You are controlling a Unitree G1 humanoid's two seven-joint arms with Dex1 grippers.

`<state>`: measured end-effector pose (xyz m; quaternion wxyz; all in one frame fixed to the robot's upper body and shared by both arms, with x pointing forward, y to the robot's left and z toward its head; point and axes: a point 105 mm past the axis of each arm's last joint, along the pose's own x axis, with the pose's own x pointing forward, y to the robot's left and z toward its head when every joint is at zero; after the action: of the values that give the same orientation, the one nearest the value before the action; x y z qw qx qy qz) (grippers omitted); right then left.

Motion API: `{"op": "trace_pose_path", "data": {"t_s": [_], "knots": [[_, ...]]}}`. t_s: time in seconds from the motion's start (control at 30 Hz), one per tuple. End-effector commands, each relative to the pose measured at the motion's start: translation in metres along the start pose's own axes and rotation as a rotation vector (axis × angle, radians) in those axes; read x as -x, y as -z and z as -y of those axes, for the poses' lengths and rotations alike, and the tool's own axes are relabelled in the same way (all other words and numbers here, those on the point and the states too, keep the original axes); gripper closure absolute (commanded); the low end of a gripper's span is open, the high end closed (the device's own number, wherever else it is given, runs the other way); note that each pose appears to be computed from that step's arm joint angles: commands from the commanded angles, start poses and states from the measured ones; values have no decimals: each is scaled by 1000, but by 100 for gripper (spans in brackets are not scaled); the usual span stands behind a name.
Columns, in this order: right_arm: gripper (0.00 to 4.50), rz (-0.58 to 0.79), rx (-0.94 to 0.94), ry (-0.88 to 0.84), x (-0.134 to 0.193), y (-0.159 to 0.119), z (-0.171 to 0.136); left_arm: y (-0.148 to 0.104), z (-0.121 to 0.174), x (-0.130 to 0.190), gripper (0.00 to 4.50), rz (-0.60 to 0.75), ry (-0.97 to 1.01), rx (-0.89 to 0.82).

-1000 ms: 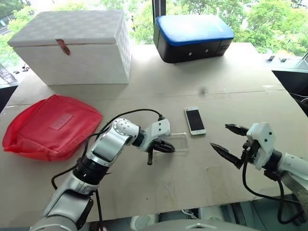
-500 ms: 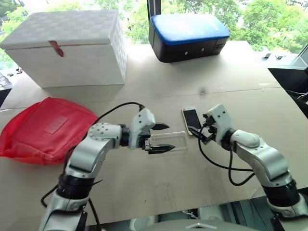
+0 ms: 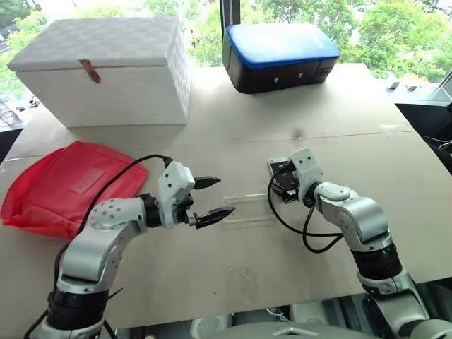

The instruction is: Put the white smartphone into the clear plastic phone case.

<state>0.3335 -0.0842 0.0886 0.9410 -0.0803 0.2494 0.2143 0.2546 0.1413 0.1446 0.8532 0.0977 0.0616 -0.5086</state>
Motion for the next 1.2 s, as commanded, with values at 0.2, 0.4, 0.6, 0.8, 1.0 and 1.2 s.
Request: {"op": "trace_pose_path", "data": {"t_s": [0.2, 0.4, 0.6, 0.8, 1.0, 1.2], "knots": [[0, -258, -155, 123, 8, 37, 18, -18, 1, 14, 24, 90, -20, -84], [72, -305, -223, 100, 1, 36, 7, -17, 3, 15, 16, 81, -22, -76], [162, -327, -164, 49, 2, 47, -2, -14, 4, 17, 16, 75, -29, -70], [174, -201, -37, -30, 13, 25, 6, -14, 3, 19, 16, 88, -46, -85], [174, 36, 95, -325, 40, -33, -14, -8, 2, 22, 16, 96, -57, -93], [174, 213, 219, -578, 54, -67, -45, 2, 2, 26, 16, 77, -61, -92]]}}
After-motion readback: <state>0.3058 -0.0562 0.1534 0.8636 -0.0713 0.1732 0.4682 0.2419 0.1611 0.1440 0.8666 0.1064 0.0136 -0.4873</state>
